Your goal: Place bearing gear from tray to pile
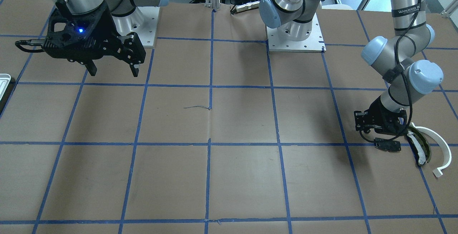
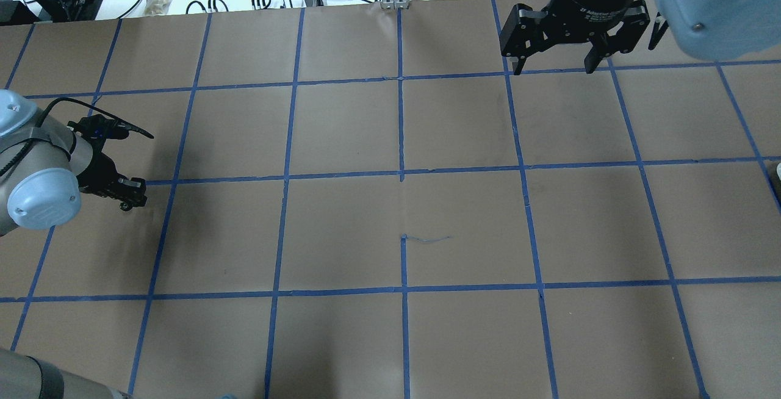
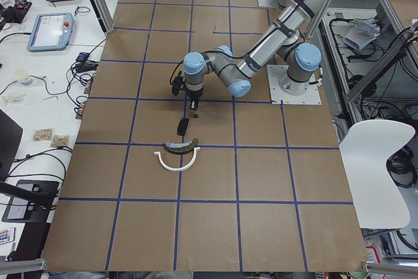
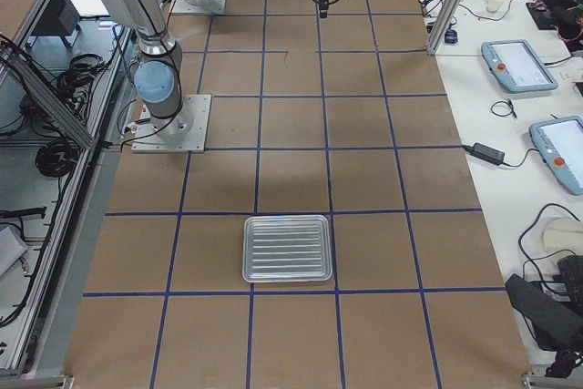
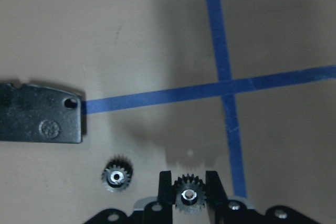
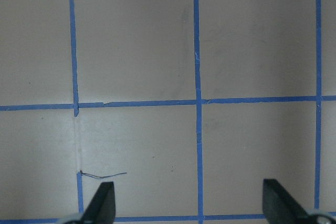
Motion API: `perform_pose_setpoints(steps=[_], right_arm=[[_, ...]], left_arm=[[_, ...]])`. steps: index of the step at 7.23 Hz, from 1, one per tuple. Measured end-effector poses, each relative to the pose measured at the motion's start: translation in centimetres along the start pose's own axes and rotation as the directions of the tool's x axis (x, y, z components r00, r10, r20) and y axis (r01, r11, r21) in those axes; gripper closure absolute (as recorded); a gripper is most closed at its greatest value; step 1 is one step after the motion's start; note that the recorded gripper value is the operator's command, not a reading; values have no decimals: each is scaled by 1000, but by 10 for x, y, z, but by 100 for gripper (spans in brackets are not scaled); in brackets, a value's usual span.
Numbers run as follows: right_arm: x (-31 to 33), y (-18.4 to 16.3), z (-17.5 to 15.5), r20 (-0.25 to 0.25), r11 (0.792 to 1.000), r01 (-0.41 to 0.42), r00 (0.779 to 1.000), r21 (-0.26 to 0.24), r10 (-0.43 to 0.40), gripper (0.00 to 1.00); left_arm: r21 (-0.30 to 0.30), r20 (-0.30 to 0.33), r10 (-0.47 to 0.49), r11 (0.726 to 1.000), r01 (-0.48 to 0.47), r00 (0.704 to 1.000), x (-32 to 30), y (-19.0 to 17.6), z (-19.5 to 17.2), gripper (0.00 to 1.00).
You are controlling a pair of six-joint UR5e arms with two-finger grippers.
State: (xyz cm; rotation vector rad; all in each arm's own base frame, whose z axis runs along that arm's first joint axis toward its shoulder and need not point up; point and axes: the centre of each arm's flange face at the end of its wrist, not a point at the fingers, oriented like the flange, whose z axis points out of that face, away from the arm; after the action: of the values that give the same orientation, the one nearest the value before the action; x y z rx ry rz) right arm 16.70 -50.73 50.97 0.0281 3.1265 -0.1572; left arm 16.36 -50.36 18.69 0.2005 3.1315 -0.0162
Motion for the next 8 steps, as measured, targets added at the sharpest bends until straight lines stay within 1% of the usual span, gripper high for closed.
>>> perform_pose_setpoints(steps=[1, 2, 4, 5, 6, 7, 8], right_arm=[[0, 0, 0, 0, 1000, 0, 1000, -1, 0, 0], [0, 0, 0, 0, 1000, 0, 1000, -2, 0, 0], [0, 1, 0, 1, 1000, 1, 1000, -2, -1, 0], [0, 1, 0, 1, 1000, 1, 1000, -2, -1, 0], [0, 1, 0, 2, 1000, 1, 1000, -2, -1, 0], [0, 1, 0, 2, 1000, 1, 1000, -2, -1, 0], [0, 1, 0, 2, 1000, 1, 1000, -2, -1, 0]], left_arm=[[5, 4, -5, 1000, 5, 1000, -3, -1, 5, 17], [18, 16, -5, 1000, 5, 1000, -5, -2, 8, 0], [44, 51, -1, 999, -1, 999, -8, -5, 3, 0], [52, 78, 4, 999, -8, 997, -6, -8, -8, 0], [51, 107, 18, 998, -23, 994, 3, -16, -29, 0], [43, 117, 21, 999, -27, 993, 20, -29, -65, 0], [36, 115, -3, 999, -2, 993, 48, -44, -112, 0]])
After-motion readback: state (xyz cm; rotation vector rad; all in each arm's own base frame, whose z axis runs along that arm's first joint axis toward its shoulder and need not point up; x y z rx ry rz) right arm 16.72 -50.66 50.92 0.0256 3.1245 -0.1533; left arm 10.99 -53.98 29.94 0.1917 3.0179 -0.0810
